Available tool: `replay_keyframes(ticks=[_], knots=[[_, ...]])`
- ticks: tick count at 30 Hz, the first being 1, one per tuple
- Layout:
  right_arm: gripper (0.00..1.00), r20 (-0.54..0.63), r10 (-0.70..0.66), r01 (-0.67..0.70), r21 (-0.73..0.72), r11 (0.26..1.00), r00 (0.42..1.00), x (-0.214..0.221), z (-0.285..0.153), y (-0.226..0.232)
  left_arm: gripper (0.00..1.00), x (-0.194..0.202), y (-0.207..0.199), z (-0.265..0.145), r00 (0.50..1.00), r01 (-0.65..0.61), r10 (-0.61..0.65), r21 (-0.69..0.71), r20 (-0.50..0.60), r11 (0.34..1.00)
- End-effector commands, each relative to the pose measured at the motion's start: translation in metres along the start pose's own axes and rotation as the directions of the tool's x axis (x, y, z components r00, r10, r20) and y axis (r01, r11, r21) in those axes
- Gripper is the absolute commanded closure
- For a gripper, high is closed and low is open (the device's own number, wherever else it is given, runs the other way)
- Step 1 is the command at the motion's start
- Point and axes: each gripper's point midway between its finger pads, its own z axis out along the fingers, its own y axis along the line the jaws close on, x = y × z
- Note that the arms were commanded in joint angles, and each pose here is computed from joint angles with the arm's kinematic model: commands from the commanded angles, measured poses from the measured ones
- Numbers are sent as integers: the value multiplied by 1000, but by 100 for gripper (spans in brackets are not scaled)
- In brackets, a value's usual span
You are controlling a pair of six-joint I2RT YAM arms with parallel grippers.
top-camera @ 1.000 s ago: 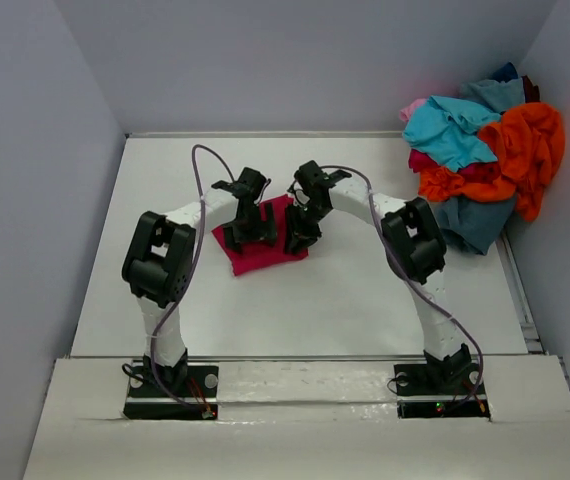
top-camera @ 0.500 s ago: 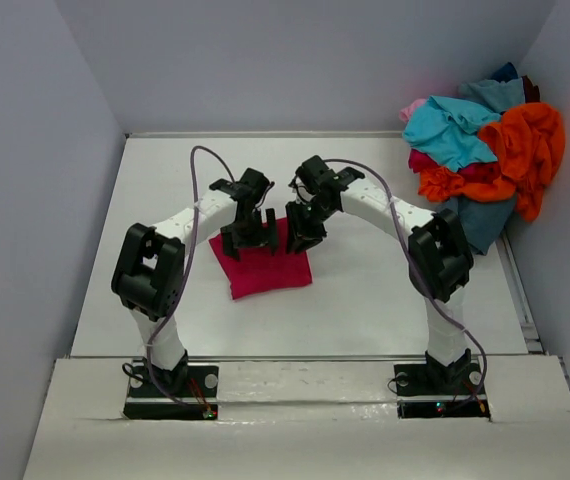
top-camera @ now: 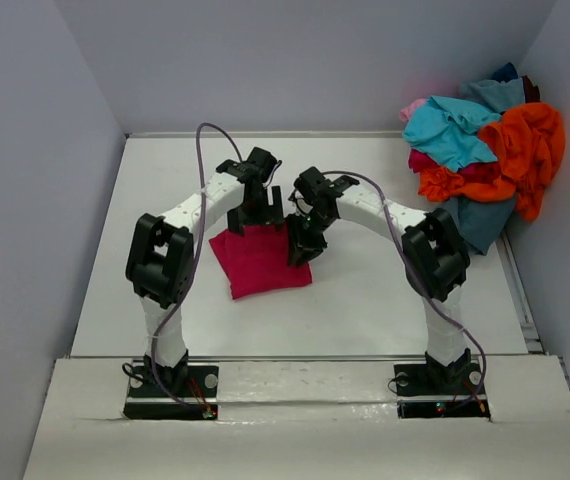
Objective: Fold and stack the t-shirts
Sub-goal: Fold the tshirt
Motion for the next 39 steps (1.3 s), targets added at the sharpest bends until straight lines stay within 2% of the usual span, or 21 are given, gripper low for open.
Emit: replay_keyframes(ticks=[1, 8, 23, 33, 39], knots=[[63, -70, 5, -6, -22, 1000, 998, 17, 10, 2, 2, 6, 8, 24, 998, -36, 34, -45, -58, 998], [63, -116, 32, -36, -32, 999, 993, 25, 27, -7, 3, 17, 16, 55, 989, -71, 62, -67, -134, 995], [59, -189, 89, -85, 30, 996, 978, 34, 68, -33, 3, 20, 29, 66, 984, -75, 60, -85, -170, 994], [57, -140, 129, -113, 116, 987, 982, 13, 72, -44, 3, 28, 48, 60, 983, -58, 40, -98, -178, 993], [57, -82, 200, -187, 142, 972, 976, -9, 59, -67, 3, 39, 52, 56, 979, -36, 23, -62, -204, 997]])
